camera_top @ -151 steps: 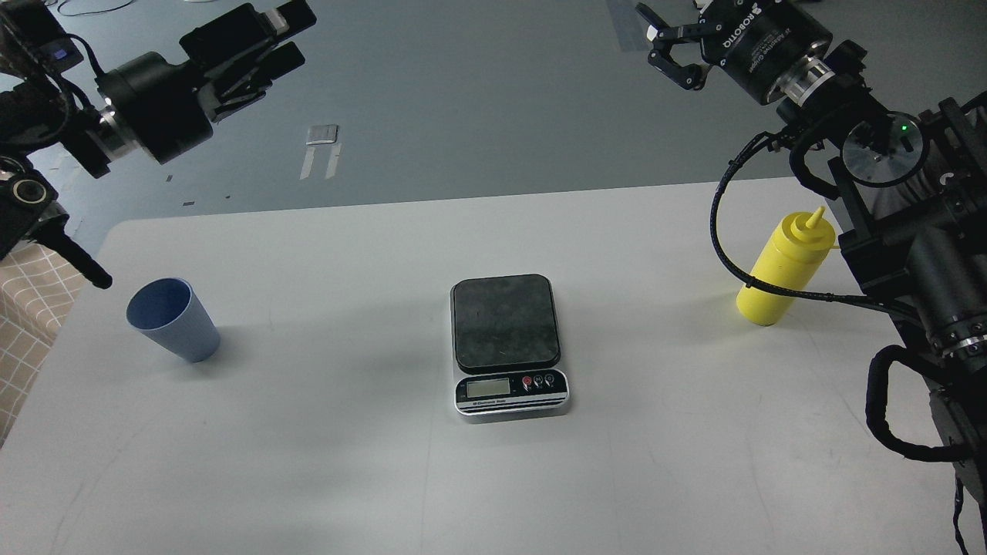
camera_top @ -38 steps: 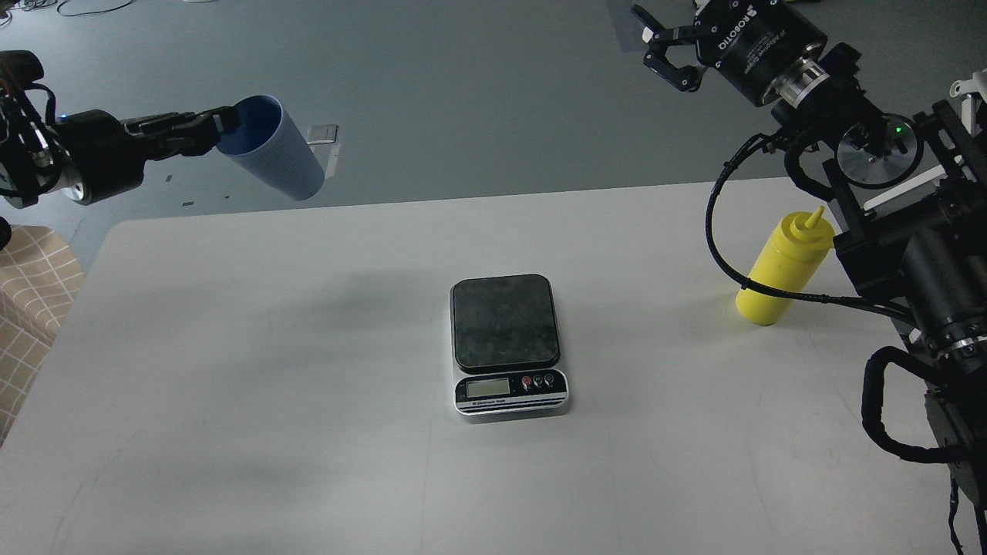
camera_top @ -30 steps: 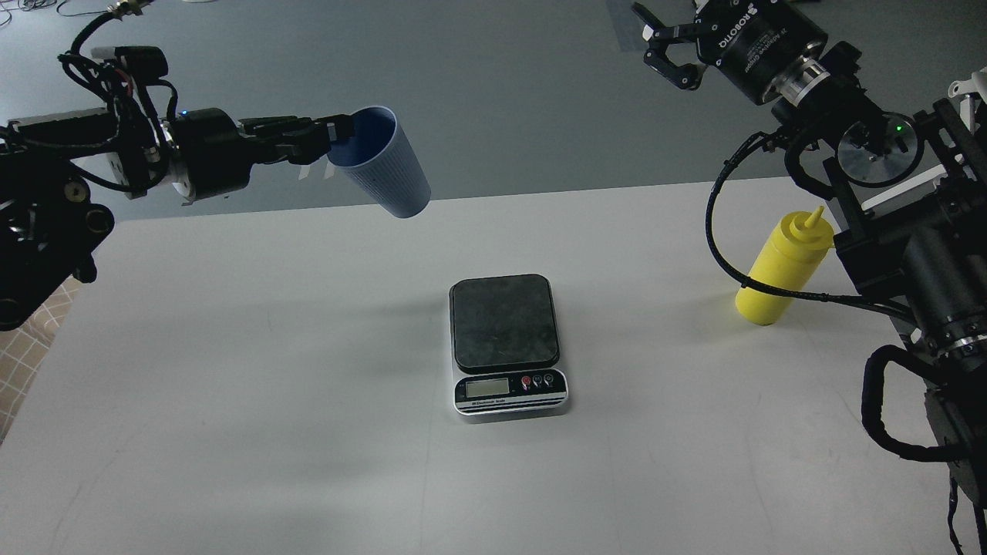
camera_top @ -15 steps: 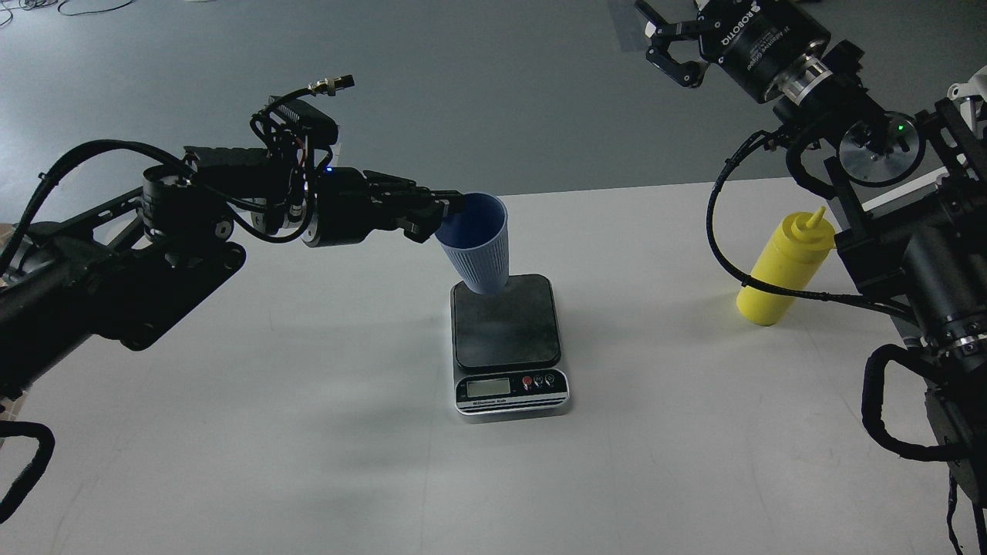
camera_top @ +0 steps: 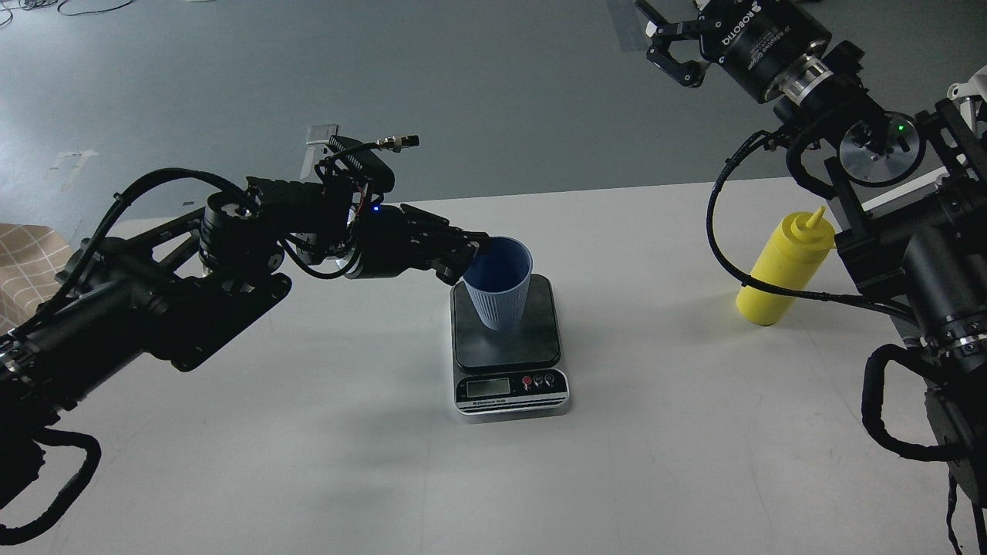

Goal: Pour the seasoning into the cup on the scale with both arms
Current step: 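Lower the blue cup onto the scale and open the left gripper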

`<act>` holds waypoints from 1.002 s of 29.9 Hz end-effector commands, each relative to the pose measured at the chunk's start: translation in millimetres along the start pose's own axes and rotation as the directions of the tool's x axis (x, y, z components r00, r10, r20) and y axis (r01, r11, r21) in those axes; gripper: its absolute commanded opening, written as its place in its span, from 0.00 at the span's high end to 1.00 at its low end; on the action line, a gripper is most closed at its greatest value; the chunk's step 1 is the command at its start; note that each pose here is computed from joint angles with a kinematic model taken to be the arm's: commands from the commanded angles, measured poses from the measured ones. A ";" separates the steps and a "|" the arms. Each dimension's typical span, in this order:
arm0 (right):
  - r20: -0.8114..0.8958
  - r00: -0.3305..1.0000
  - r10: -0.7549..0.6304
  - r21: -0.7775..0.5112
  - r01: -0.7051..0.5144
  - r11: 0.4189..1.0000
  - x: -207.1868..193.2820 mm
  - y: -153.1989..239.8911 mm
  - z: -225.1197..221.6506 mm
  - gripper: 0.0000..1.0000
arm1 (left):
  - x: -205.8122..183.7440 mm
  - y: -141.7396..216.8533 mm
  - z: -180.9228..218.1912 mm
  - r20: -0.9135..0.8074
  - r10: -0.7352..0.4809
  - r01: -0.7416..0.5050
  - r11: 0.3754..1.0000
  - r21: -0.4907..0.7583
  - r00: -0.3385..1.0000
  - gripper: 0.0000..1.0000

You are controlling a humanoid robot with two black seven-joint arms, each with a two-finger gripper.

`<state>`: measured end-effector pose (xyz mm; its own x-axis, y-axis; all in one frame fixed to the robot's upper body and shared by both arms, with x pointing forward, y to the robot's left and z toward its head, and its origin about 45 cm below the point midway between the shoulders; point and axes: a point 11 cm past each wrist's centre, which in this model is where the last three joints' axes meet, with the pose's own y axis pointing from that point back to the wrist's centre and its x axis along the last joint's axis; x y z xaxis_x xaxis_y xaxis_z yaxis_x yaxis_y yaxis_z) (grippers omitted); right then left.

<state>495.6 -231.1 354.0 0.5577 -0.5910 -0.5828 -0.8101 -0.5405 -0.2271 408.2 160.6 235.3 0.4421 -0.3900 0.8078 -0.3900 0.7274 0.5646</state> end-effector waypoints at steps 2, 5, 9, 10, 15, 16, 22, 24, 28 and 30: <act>0.000 1.000 0.002 -0.001 -0.002 1.000 0.7 0.4 -0.2 0.01 | -2.4 -1.7 -1.2 -0.004 -0.003 0.003 1.000 0.004 1.000 1.00; 0.001 1.000 0.001 -0.001 -0.001 1.000 0.4 0.1 0.4 0.01 | -3.0 -5.7 -2.6 -0.013 -0.001 0.001 1.000 0.007 1.000 1.00; -0.001 1.000 0.004 -0.002 -0.004 1.000 1.2 0.5 0.1 0.01 | -2.7 -6.4 -5.1 -0.011 0.012 -0.012 1.000 0.014 1.000 1.00; 0.000 1.000 0.003 -0.001 -0.003 1.000 1.2 0.5 0.0 0.01 | -2.7 -6.4 -5.1 -0.011 0.012 -0.012 1.000 0.014 1.000 1.00; 0.000 1.000 0.003 -0.001 -0.003 1.000 1.2 0.5 0.0 0.01 | -0.3 -12.3 1.0 -0.011 0.022 -0.023 1.000 -0.004 1.000 1.00; 0.000 1.000 0.003 -0.001 -0.003 1.000 1.2 0.5 0.0 0.01 | -0.2 -12.3 1.0 -0.010 0.024 -0.024 1.000 -0.004 1.000 1.00; 0.000 1.000 0.003 -0.001 -0.003 1.000 1.2 0.5 0.0 0.01 | 1.0 -12.2 -1.2 -0.008 0.038 -0.038 0.999 0.014 0.999 1.00; 0.001 1.000 0.005 -0.002 -0.005 1.000 1.6 0.9 0.5 0.01 | 1.3 -12.4 -2.3 -0.006 0.043 -0.043 0.999 0.026 0.999 1.00; -0.001 1.000 0.004 -0.002 -0.004 1.000 1.2 0.8 0.4 0.01 | -2.6 -13.0 -3.2 -0.012 0.042 -0.042 0.999 0.034 0.999 1.00; -0.001 1.000 0.004 -0.002 -0.004 1.000 1.2 0.8 0.4 0.01 | -4.2 -13.3 -3.4 -0.015 0.039 -0.039 0.999 0.036 0.999 1.00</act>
<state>495.8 -232.2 353.0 0.5545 -0.5935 -0.5833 -0.8121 -0.5391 -0.2235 415.1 153.4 226.7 0.4330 -0.3528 0.8295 -0.4339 0.7250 0.5349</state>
